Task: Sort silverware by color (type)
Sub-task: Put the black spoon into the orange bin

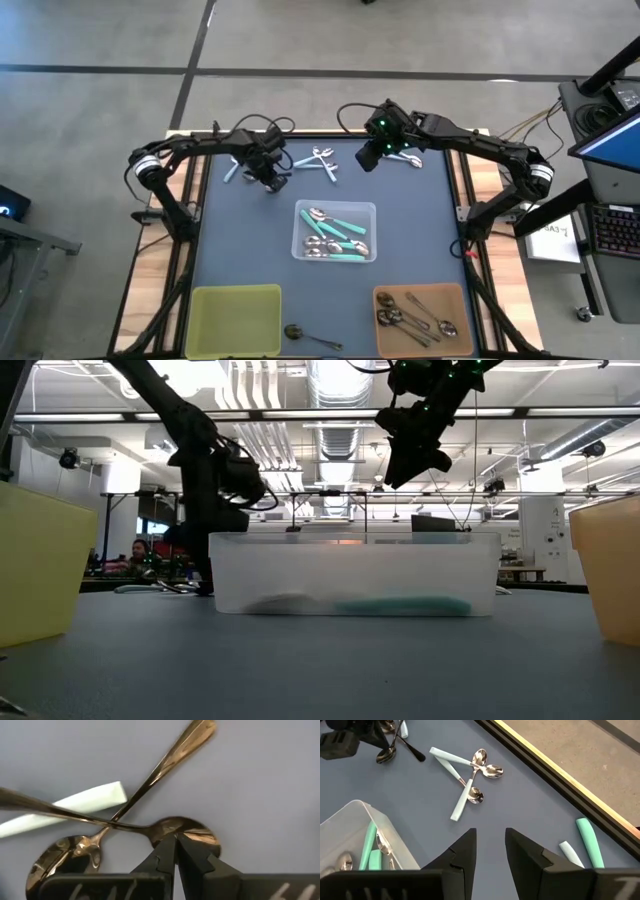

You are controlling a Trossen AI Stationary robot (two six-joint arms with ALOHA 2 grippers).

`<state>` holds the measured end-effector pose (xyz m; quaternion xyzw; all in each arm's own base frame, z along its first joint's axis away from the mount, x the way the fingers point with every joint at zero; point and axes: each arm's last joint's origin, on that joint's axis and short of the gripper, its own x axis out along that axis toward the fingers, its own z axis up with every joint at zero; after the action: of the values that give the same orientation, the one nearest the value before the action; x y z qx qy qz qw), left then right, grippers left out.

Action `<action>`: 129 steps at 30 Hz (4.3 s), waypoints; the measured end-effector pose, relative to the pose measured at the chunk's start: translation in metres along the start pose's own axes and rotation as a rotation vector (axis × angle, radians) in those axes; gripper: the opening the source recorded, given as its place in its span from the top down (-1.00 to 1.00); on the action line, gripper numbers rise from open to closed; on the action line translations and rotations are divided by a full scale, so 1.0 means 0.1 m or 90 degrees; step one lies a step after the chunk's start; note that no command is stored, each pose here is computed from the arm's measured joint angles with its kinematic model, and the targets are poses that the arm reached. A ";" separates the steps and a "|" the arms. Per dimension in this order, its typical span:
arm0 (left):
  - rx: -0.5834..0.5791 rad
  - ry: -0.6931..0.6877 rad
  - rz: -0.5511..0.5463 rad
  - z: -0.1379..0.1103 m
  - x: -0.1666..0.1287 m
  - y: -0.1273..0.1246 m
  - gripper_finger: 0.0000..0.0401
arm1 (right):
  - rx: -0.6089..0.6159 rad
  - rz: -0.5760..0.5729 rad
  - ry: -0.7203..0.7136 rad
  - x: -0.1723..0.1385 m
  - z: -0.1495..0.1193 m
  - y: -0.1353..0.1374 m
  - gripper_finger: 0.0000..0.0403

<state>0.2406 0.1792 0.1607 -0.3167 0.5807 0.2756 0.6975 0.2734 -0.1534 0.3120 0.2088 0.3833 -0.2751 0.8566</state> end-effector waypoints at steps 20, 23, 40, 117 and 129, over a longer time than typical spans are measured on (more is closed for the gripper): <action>-0.001 0.012 -0.051 -0.19 0.22 -0.10 1.00 | 0.000 0.001 0.000 0.00 0.00 0.00 0.54; 0.037 0.051 -0.071 -0.29 0.24 -0.26 1.00 | 0.000 0.001 0.001 0.00 0.00 0.00 0.54; 0.134 0.109 -0.121 -0.54 0.10 -0.87 1.00 | -0.021 0.003 0.003 0.00 0.00 0.00 0.54; -0.196 -0.340 -0.161 -0.56 -0.50 -0.83 1.00 | 0.001 0.218 -0.008 0.06 0.01 0.10 0.54; -0.169 -0.525 -0.320 -0.42 -0.90 -0.94 1.00 | 0.236 0.484 -0.184 0.26 0.07 0.17 0.54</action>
<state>0.2690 0.0853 0.2558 -0.3974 0.1222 0.2730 0.8675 0.3027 -0.1523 0.2983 0.4444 0.0998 -0.0311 0.8897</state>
